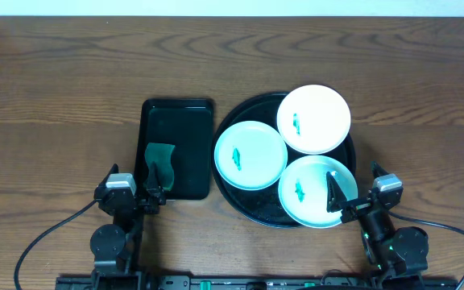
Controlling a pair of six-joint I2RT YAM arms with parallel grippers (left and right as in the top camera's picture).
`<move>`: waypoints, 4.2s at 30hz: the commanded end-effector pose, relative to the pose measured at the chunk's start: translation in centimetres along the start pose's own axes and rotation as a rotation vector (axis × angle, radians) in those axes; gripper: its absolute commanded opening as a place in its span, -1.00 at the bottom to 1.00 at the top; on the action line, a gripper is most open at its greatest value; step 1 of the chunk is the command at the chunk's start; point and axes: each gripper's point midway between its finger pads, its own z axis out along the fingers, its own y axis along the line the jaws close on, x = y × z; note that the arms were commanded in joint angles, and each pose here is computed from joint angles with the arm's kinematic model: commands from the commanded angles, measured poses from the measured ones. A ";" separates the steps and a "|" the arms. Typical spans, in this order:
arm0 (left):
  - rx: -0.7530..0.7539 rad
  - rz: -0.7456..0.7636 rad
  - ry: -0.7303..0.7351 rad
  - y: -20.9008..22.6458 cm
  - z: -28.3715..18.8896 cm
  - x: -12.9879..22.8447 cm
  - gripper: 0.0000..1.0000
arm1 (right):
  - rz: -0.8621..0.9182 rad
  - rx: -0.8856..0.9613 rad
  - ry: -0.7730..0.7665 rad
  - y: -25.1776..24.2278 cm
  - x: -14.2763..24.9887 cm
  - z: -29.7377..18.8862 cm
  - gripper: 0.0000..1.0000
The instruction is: Clean dirty plates on tray and stack at the side
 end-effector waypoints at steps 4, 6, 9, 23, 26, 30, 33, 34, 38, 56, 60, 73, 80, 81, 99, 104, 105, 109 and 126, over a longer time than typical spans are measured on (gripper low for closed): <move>0.016 0.013 0.053 -0.2 0.1 1.7 0.65 | 0.012 -0.018 0.009 0.3 0.3 0.0 0.99; 0.016 0.013 0.053 -0.2 0.1 1.7 0.65 | 0.012 -0.018 0.009 0.3 0.3 0.0 0.99; 0.016 0.013 0.053 -0.2 0.1 1.7 0.65 | 0.012 -0.018 0.009 0.3 0.3 0.0 0.98; 0.016 0.013 0.053 -0.2 0.1 1.7 0.65 | 0.011 -0.010 0.002 0.2 0.1 0.0 0.99; 0.016 0.013 0.053 -0.2 0.1 1.7 0.65 | 0.012 -0.003 0.007 0.1 0.2 0.0 0.98; 0.016 0.013 0.053 -0.2 0.1 1.7 0.65 | 0.012 -0.003 0.007 0.1 0.2 0.0 0.99; 0.016 0.013 0.053 -0.2 0.1 1.7 0.65 | 0.012 -0.003 0.007 0.1 0.2 0.0 0.98; 0.016 0.013 0.053 -0.2 0.1 1.7 0.65 | 0.012 -0.003 0.007 0.1 0.2 0.0 0.99; 0.016 0.013 0.053 -0.2 0.1 1.7 0.65 | 0.036 -0.018 0.009 0.4 0.2 0.0 0.98; 0.006 0.014 0.042 -0.1 0.2 1.5 0.65 | 0.075 0.020 0.116 1.6 -7.2 -3.7 0.98; 0.008 0.014 0.014 -0.1 0.2 0.8 0.65 | 0.080 0.054 0.175 1.6 -9.8 -4.5 0.99; -0.043 0.041 -0.098 0.6 0.0 -2.0 0.66 | 0.052 0.093 0.547 1.5 -13.4 -0.8 0.98; -0.019 -0.071 -0.160 0.1 -0.9 -5.4 0.66 | 0.092 0.087 0.745 1.4 -12.4 2.3 0.98; -0.018 -0.079 -0.160 0.1 -1.2 -6.1 0.65 | 0.107 0.056 0.755 1.9 -12.2 2.9 0.98; -0.089 -0.065 0.389 -1.2 -1.1 -19.3 0.66 | 0.224 -0.035 0.820 3.1 -10.0 6.9 0.14; -0.124 -0.064 0.660 -1.1 0.3 -18.1 0.66 | 0.225 -0.034 0.918 3.6 -7.3 7.9 0.09; -0.129 -0.068 0.686 -1.0 0.6 -17.9 0.66 | 0.214 -0.025 0.935 3.6 -6.8 8.1 0.10; -0.183 -0.159 0.786 -0.8 1.7 -15.8 0.66 | 0.156 0.035 1.004 3.5 -4.4 9.0 0.15; -0.239 -0.214 1.050 -0.8 0.0 -10.4 -0.77 | 0.128 0.079 1.209 3.1 2.6 10.8 0.21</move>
